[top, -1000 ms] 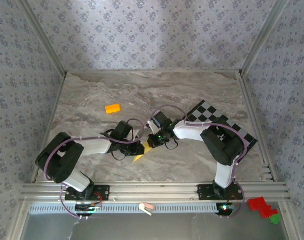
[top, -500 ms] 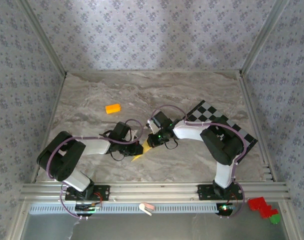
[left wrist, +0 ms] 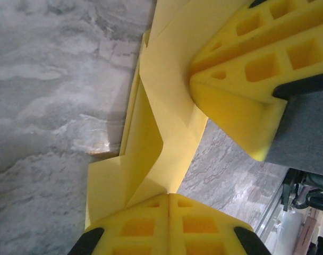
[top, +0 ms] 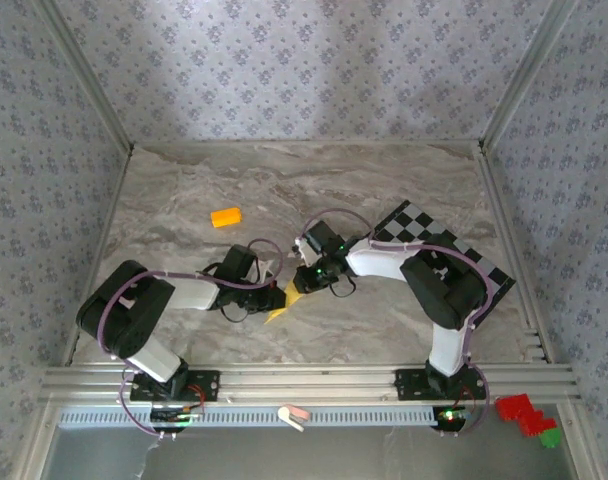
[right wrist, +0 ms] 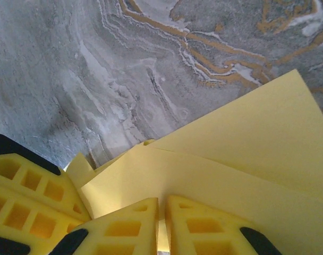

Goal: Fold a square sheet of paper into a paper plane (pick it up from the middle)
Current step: Perform the fifth fold on the wing at the bottom-center of the table.

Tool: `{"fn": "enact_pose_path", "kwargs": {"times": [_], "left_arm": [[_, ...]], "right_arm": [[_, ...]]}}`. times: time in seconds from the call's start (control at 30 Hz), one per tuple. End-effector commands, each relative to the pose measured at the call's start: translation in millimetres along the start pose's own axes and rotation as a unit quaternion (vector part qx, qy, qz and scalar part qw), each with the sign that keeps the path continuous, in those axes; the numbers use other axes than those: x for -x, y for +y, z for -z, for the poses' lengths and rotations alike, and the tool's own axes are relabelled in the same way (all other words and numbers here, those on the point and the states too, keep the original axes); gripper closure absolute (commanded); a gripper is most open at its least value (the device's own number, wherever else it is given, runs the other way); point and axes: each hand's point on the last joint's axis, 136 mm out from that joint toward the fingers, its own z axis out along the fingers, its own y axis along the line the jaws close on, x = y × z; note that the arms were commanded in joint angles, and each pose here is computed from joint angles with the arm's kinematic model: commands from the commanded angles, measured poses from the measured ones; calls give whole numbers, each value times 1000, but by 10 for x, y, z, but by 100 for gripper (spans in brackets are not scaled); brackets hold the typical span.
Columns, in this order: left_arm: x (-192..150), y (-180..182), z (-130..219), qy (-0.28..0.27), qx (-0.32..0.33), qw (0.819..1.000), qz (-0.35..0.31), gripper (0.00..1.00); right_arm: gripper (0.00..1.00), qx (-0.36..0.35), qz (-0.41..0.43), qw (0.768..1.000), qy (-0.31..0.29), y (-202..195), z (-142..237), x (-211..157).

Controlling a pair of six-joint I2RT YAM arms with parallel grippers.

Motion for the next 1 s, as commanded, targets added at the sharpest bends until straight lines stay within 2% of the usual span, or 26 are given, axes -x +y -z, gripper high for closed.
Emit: {"fn": "enact_pose_path", "kwargs": {"times": [0.0, 0.17, 0.37, 0.97], "left_arm": [[-452, 613, -54, 53, 101, 991, 69, 98], [-445, 612, -51, 53, 99, 991, 70, 99], [-447, 621, -40, 53, 98, 991, 75, 99], [-464, 640, -25, 54, 99, 991, 78, 100]], "right_arm": [[85, -5, -24, 1000, 11, -30, 128, -56], [84, 28, -30, 999, -14, 109, 283, 1], [84, 55, -39, 997, -29, 188, 333, -99], [86, 93, -44, 995, -11, 366, -25, -144]]}}
